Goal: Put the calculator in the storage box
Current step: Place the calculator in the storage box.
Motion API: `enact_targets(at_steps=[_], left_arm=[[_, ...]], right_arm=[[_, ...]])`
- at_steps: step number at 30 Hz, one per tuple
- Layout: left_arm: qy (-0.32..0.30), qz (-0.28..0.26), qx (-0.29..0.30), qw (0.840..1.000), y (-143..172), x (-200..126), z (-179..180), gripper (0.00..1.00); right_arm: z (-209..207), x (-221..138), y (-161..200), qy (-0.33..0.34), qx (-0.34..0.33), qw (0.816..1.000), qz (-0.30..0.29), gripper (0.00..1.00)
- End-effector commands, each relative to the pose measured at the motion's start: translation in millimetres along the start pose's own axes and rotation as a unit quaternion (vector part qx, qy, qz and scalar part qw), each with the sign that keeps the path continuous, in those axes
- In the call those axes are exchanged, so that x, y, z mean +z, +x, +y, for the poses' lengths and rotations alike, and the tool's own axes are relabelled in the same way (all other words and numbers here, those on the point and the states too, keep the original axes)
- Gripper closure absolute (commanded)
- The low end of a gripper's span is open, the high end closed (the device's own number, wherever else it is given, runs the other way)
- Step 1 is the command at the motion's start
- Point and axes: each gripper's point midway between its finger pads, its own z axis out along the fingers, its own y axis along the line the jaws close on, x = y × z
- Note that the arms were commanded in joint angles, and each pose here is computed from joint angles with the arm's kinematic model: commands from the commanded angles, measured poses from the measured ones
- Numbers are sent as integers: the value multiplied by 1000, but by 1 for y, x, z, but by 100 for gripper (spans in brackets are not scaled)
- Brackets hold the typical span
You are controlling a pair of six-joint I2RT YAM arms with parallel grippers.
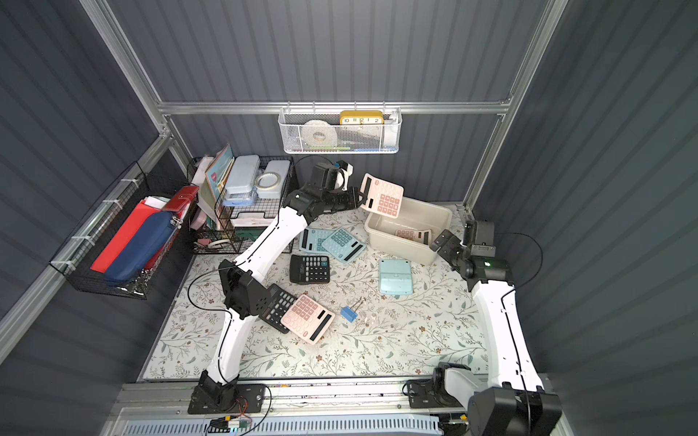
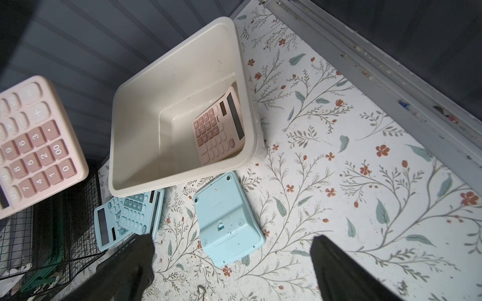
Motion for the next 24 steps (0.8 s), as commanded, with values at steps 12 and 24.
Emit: enact_targets(at_steps=[12,24], left_arm=[[-29,-72,123,989,24,89,-2,100],[-131,-60,178,973,61,123,38,100]], right_arm=[[-17,11,-31,70,-26,997,-15,1],[-22,39,-28,87,-37,995,18,1]])
